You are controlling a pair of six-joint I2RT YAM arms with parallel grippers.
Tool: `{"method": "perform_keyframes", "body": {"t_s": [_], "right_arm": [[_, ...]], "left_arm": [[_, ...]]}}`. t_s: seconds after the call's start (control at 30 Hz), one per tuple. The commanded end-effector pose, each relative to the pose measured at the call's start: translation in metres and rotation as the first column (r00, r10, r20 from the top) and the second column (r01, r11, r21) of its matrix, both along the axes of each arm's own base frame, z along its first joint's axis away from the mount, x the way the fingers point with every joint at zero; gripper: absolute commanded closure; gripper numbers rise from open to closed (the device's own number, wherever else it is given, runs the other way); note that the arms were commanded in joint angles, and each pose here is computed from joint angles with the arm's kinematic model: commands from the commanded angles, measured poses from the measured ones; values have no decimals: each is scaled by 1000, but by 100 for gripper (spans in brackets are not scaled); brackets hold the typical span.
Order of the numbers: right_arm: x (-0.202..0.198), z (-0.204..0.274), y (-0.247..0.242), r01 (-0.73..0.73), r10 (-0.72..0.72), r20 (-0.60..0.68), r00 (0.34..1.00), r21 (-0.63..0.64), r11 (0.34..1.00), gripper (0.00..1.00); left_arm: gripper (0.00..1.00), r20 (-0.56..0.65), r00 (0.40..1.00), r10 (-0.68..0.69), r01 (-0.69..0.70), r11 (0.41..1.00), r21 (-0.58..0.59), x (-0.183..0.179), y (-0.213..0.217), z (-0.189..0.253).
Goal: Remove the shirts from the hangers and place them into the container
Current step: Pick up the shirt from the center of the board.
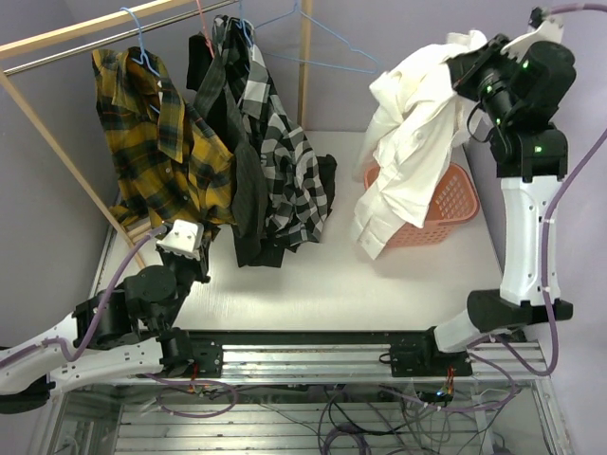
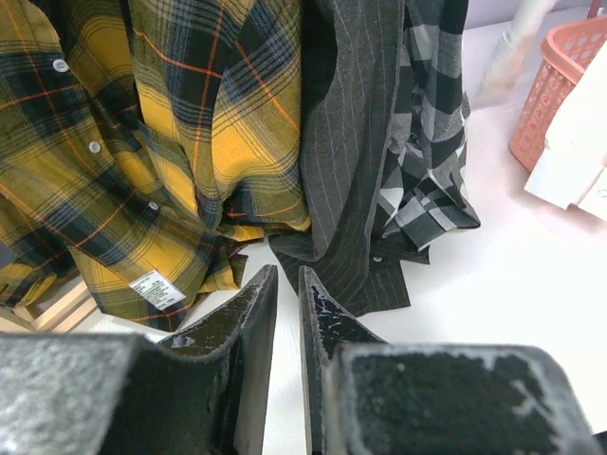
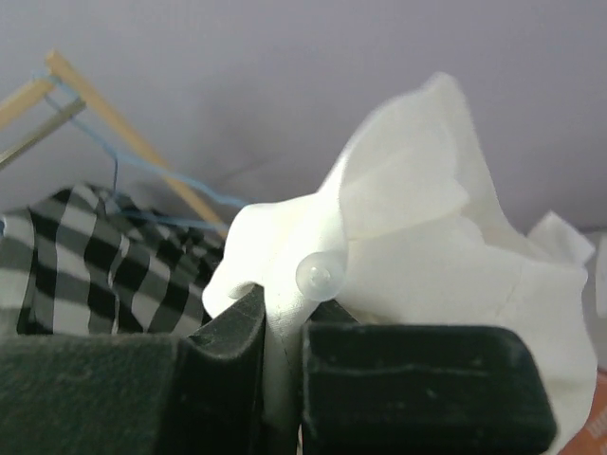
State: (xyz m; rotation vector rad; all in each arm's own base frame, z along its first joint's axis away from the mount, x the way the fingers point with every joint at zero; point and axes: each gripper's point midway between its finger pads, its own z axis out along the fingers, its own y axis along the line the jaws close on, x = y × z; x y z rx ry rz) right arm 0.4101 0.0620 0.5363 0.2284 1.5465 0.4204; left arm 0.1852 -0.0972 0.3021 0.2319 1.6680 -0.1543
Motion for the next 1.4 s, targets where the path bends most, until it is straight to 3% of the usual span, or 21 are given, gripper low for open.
{"method": "perform_keyframes", "body": {"t_s": [0.0,0.17,0.37,0.5,0.7,0.93,1.37], "right_arm": [[2,59,-20,12,-17,151,988,29,1000,100],[-6,110,-50,37,-64,297,953,93,995,100],[-32,160,-44,-71,4,470,883,124,990,100],[-46,165,-23,-188,119,487,865,94,978,100],[-65,186,-43,-52,-2,549,836,82,995,100],[-87,217,-36,-101,27,657,754,75,992,100],[-173,266,-29,-122,26,802,597,59,991,100]], "left_arm": [[74,10,1000,2,-2,999,-44,-2,6,10],[74,6,1000,1,-1,999,-36,-1,4,8],[74,-1,1000,-3,3,1000,-13,0,0,6],[74,-1,1000,-3,3,1000,-7,1,-1,5],[74,-2,1000,-9,9,1000,0,1,-2,5],[74,-4,1000,-7,7,1000,-5,1,-1,5],[74,-13,1000,-26,26,1000,16,1,-7,1]]}}
